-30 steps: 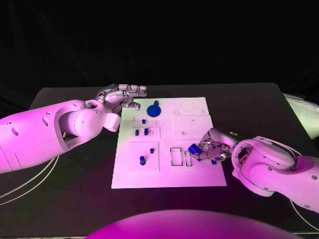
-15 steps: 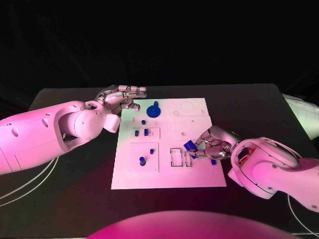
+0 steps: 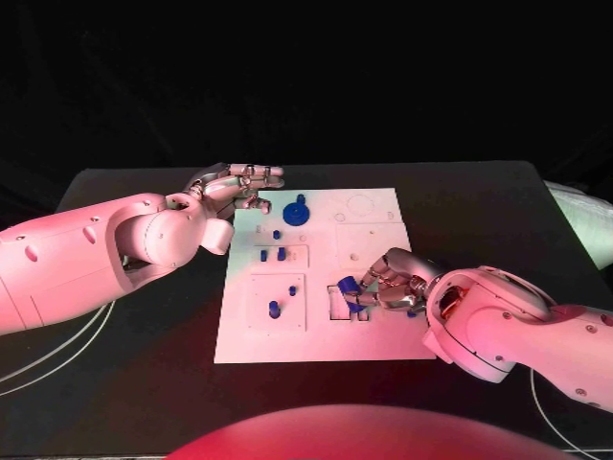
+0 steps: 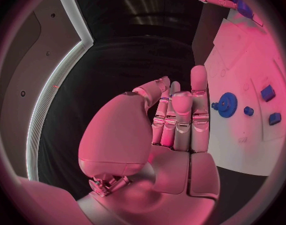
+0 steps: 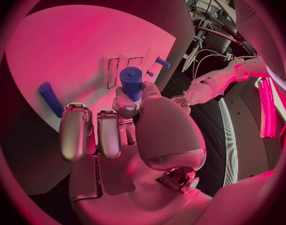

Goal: Assemble the parts on the task board

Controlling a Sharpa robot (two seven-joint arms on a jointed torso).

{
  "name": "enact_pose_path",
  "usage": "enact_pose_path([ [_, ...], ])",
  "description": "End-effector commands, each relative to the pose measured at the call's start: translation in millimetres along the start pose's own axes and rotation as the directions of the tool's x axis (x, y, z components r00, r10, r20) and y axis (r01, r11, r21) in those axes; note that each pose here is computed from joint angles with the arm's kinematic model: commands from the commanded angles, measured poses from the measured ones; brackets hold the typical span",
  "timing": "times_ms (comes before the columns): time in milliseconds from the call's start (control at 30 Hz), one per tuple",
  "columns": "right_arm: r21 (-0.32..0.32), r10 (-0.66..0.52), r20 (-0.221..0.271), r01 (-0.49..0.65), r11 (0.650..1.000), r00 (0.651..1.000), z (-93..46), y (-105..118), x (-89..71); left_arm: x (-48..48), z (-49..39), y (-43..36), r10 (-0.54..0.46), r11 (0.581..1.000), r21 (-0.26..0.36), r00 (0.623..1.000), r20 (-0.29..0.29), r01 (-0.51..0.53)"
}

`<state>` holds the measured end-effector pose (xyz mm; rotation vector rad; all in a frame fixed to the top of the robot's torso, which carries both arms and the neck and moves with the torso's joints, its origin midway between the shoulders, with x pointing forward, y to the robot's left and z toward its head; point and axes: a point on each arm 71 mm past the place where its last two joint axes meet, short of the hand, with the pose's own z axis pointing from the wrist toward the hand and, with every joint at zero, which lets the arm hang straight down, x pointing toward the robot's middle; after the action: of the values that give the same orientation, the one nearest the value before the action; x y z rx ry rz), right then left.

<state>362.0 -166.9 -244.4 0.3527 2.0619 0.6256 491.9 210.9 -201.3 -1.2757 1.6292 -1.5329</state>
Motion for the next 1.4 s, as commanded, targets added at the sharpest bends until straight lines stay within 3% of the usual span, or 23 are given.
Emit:
enact_pose_path([
  [33,0.006,-0.02,-0.043,0.02,1.0,0.999,1.5,0.7,5.2,3.1,0.4,-0.6,-0.002,1.0,0.007,1.0,-0.022,0.002],
  [733,-0.013,-0.061,-0.054,0.06,0.998,0.997,5.5,5.7,10.4,3.1,0.2,-0.6,-0.002,1.0,0.005,1.0,-0.023,0.002],
  [1400,-0.039,-0.13,-0.012,0.129,0.991,0.991,4.7,6.8,7.2,2.2,-0.3,-0.5,-0.002,1.0,0.003,1.0,-0.023,0.002],
])
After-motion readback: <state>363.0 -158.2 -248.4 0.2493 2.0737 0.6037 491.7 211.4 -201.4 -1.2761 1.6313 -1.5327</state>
